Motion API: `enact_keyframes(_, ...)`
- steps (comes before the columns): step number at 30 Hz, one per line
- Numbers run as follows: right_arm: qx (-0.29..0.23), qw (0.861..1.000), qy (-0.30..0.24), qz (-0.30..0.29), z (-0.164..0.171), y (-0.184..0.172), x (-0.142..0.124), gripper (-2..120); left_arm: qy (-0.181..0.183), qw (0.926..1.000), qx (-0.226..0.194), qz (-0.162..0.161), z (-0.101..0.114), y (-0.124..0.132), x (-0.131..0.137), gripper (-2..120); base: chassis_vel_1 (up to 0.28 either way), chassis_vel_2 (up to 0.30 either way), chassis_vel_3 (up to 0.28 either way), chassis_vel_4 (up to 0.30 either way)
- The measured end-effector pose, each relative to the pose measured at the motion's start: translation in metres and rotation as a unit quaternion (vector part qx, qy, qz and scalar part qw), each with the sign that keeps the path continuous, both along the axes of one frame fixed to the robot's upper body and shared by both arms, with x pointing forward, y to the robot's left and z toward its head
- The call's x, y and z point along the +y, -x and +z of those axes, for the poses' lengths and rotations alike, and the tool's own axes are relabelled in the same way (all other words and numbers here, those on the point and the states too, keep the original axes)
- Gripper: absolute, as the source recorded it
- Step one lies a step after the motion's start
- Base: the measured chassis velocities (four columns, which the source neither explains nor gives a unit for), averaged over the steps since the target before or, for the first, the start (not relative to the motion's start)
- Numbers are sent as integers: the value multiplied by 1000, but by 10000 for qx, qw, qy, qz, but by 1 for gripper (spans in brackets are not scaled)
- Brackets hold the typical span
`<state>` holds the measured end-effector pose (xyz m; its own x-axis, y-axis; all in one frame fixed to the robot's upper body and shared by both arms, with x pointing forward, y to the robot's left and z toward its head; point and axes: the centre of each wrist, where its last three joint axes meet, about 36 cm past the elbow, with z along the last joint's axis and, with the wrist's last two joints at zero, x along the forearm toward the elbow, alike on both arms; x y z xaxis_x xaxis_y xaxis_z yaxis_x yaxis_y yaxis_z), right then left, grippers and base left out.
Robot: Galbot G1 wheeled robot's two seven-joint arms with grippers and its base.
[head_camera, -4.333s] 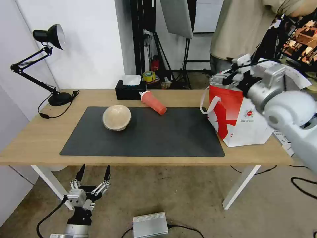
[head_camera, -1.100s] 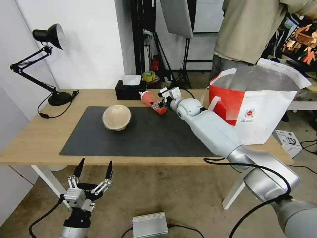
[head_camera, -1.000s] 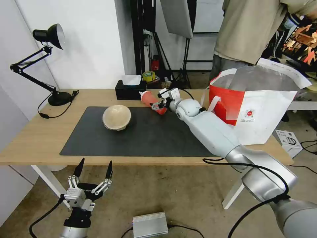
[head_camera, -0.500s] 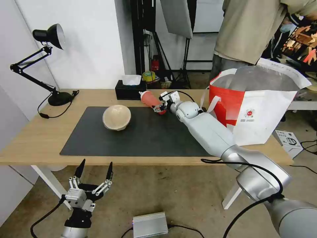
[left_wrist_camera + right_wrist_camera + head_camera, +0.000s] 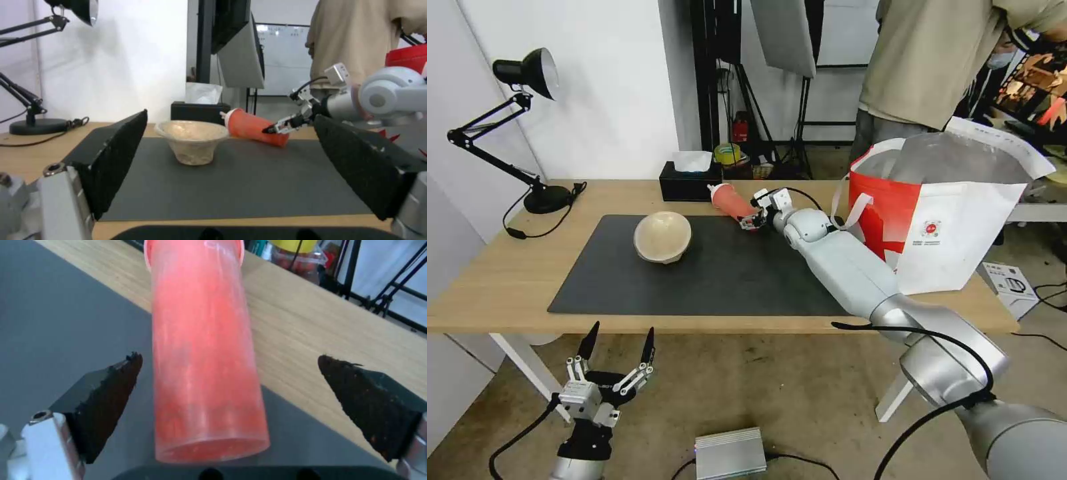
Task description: Pick up the trash from the table and place it into the takeout bag.
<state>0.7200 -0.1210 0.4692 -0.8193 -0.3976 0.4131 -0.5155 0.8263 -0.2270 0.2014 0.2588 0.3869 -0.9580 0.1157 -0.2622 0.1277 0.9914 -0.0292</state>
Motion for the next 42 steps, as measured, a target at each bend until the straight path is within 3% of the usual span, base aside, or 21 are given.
enact_keyframes(31,41,10000,-34,-71,-18,1,-3,98,-7,10000,10,-6,-5,4,1,100,0,0,0,0)
enact_keyframes(42,43,10000,-70,-45,-21,2,-2,59,-4,10000,9,-13,-5,4,0,100,0,0,0,0)
